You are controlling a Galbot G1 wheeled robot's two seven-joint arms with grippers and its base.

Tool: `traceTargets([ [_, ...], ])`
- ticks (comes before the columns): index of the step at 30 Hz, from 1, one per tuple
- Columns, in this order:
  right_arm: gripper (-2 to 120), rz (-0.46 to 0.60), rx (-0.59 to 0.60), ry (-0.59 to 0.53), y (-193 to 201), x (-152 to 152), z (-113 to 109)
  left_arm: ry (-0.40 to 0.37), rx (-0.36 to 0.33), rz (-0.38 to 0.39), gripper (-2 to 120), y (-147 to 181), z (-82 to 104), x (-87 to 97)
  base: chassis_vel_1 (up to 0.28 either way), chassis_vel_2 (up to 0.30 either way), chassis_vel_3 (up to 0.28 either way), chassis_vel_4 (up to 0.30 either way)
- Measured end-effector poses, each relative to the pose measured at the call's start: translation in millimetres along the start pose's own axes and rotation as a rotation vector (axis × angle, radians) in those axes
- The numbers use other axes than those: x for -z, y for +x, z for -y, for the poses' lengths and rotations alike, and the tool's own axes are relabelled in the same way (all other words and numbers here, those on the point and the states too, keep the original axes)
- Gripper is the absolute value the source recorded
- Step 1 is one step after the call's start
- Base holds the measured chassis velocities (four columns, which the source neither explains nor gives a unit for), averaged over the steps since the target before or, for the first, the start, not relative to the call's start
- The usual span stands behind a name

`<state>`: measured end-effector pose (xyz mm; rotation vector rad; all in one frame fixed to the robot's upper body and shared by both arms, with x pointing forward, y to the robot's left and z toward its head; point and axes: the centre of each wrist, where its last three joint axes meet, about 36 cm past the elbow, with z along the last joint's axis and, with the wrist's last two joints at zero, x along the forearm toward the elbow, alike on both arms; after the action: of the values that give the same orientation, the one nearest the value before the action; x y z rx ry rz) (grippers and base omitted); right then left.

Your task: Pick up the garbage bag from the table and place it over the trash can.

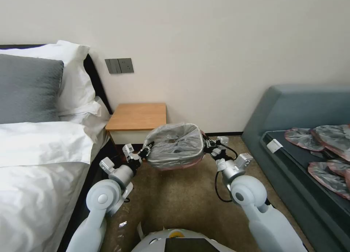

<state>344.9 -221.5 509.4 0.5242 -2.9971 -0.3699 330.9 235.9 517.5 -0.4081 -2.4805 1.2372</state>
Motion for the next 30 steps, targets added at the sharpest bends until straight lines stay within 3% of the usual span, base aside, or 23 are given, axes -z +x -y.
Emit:
traceTargets([
  [9,0,0.002,-0.014,0.004,-12.3,3.8,9.7,-0.081,-0.008,-0.008,4,3.3,-1.3,-3.9,0.0,0.0,0.0,0.0],
  [19,0,-0.029,-0.038,-0.002,-10.9,-5.6,11.5,-0.072,-0.013,-0.006,4,3.1,-1.7,-4.4,0.0,0.0,0.0,0.0],
  [30,39,0.042,-0.019,-0.061,10.1,-2.6,1.9,-0.064,0.008,-0.005,4,-0.6,-8.6,-4.9,0.0,0.0,0.0,0.0],
])
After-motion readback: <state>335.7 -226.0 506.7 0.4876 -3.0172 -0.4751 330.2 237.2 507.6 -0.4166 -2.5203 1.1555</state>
